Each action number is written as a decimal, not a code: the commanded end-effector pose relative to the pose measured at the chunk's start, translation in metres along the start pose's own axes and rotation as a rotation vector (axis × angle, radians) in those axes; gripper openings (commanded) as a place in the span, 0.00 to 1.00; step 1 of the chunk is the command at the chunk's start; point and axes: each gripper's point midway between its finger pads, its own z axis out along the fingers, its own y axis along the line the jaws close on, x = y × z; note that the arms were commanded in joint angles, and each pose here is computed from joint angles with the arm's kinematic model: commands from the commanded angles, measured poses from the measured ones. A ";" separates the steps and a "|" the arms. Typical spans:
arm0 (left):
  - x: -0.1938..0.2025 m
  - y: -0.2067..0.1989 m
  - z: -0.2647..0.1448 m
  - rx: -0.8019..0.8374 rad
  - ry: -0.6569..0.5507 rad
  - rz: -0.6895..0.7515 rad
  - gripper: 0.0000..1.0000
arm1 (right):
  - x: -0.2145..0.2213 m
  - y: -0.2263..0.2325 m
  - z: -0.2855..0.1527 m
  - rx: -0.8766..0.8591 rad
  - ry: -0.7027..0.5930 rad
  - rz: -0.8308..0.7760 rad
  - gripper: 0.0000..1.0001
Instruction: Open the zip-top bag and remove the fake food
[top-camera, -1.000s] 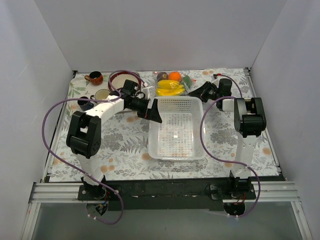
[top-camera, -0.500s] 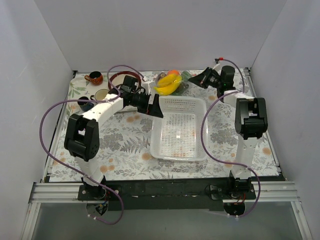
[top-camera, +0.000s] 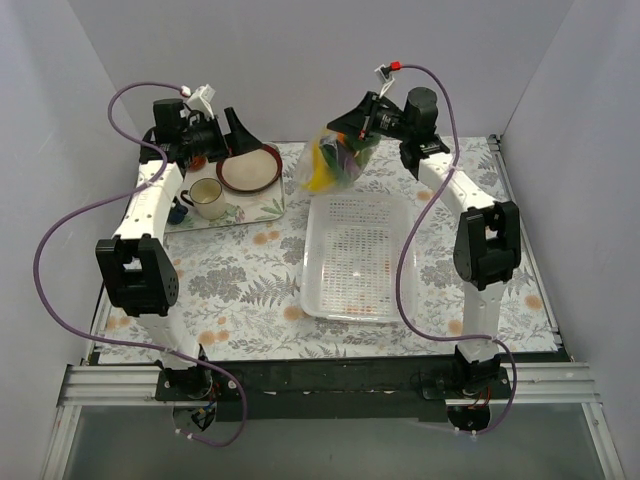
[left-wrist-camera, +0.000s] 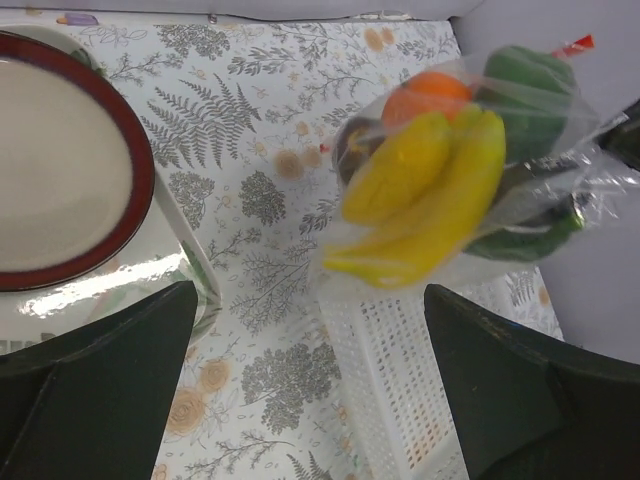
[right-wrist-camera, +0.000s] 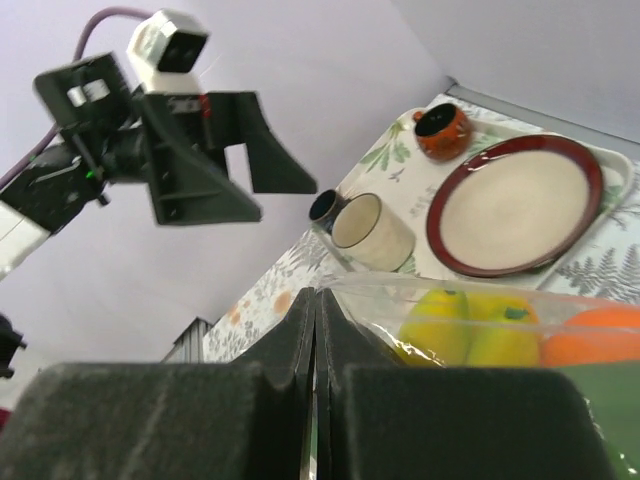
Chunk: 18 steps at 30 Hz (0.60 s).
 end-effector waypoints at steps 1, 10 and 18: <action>-0.013 -0.028 -0.011 0.106 -0.027 -0.043 0.98 | -0.030 0.116 0.001 -0.196 -0.004 -0.238 0.01; -0.004 -0.029 -0.043 0.453 0.057 -0.258 0.98 | 0.022 0.207 0.011 -0.382 0.123 -0.333 0.01; 0.038 -0.032 -0.078 0.651 0.174 -0.384 0.98 | 0.075 0.244 0.015 -0.510 0.247 -0.321 0.01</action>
